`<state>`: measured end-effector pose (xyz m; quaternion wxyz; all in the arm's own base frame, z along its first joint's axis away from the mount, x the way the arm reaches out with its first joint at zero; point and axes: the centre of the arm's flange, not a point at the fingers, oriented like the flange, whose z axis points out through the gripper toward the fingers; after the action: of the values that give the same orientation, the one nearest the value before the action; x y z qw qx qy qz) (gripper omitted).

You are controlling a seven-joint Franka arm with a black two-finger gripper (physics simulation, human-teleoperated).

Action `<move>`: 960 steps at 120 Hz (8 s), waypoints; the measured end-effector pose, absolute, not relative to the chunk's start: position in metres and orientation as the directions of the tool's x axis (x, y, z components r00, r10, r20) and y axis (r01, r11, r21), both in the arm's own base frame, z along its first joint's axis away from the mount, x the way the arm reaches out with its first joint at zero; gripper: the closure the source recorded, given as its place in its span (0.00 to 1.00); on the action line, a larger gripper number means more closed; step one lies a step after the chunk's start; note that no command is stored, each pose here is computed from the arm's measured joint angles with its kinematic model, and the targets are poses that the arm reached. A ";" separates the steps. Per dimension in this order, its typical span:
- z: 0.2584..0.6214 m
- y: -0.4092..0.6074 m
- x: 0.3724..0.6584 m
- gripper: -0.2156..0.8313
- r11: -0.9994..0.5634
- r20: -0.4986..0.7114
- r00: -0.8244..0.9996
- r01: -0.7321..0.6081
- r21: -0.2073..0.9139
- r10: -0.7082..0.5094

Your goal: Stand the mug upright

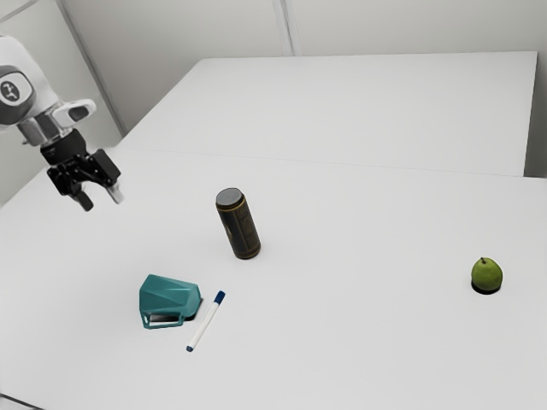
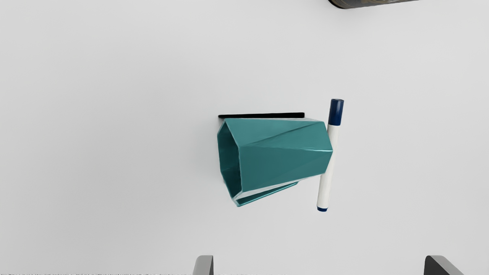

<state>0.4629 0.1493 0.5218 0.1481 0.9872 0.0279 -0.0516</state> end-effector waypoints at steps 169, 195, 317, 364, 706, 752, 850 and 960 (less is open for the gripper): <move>0.310 0.196 0.395 0.21 -0.710 -0.031 0.961 0.225 0.668 0.275; 0.291 0.192 0.398 0.21 -0.691 -0.015 0.959 0.215 0.690 0.282; 0.275 0.164 0.405 0.35 -0.669 0.074 0.979 0.074 0.740 0.191; 0.272 0.136 0.412 0.69 -0.672 0.081 0.988 0.027 0.740 0.129; 0.349 -0.025 0.474 0.94 -0.857 0.241 0.823 -0.494 -0.145 -0.515; 0.341 -0.029 0.477 0.94 -0.859 0.249 0.822 -0.489 -0.153 -0.513; 0.330 -0.042 0.479 0.84 -0.850 0.246 0.813 -0.504 -0.155 -0.527; 0.361 -0.065 0.474 0.51 -0.816 0.288 0.764 -0.554 -0.167 -0.578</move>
<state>0.4741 -0.0652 0.3614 -0.0361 0.9384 -0.3015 0.1649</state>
